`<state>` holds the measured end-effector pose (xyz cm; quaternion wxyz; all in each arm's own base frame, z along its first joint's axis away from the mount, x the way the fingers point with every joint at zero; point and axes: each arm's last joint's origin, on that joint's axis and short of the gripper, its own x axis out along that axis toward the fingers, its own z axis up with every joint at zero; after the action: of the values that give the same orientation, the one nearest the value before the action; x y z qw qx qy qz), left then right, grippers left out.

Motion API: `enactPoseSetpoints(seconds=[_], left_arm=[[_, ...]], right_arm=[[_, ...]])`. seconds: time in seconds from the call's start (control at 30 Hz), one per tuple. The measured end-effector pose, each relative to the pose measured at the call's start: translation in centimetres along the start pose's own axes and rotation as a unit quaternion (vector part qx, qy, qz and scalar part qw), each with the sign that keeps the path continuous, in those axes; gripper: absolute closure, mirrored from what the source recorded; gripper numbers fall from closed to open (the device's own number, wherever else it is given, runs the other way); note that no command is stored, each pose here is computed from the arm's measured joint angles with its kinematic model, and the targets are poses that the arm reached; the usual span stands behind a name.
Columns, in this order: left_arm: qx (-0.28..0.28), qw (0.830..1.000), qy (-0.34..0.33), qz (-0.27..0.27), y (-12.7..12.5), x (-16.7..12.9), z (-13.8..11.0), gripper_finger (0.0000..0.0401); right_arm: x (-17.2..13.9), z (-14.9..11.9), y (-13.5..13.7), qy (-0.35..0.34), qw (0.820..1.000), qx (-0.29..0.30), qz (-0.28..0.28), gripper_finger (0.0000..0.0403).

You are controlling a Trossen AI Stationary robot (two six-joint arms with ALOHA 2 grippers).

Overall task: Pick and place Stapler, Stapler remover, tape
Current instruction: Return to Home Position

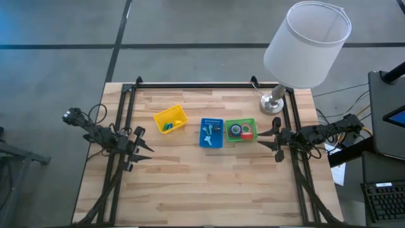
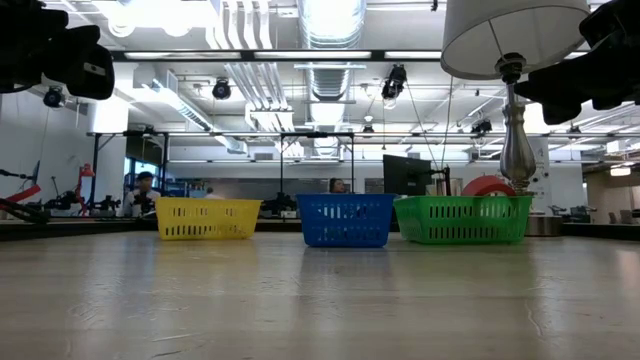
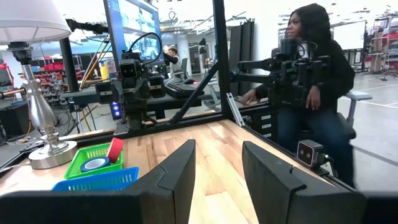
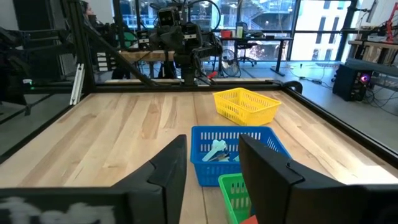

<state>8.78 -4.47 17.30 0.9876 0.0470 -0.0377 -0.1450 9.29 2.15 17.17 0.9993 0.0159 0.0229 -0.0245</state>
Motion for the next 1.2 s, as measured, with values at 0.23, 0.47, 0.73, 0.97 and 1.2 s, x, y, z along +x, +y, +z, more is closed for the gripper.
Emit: enactPoseSetpoints(seconds=[0.23, 0.47, 0.73, 0.97, 1.2], left_arm=[[0.0, 1.0, 0.0, 0.0, 0.0, 0.0, 0.0, 0.0265], [0.0, 1.0, 0.0, 0.0, 0.0, 0.0, 0.0, 0.0265], [0.0, 1.0, 0.0, 0.0, 0.0, 0.0, 0.0, 0.0265], [0.0, 1.0, 0.0, 0.0, 0.0, 0.0, -0.01, 0.0266], [0.0, 1.0, 0.0, 0.0, 0.0, 0.0, 0.0, 0.0265]], right_arm=[[0.0, 0.0, 0.0, 0.0, 1.0, 0.0, 0.0, 0.0268], [0.0, 0.0, 0.0, 0.0, 1.0, 0.0, 0.0, 0.0259], [0.0, 0.0, 0.0, 0.0, 1.0, 0.0, 0.0, 0.0262], [0.0, 0.0, 0.0, 0.0, 1.0, 0.0, 0.0, 0.0273], [0.0, 0.0, 0.0, 0.0, 1.0, 0.0, 0.0, 0.0273]])
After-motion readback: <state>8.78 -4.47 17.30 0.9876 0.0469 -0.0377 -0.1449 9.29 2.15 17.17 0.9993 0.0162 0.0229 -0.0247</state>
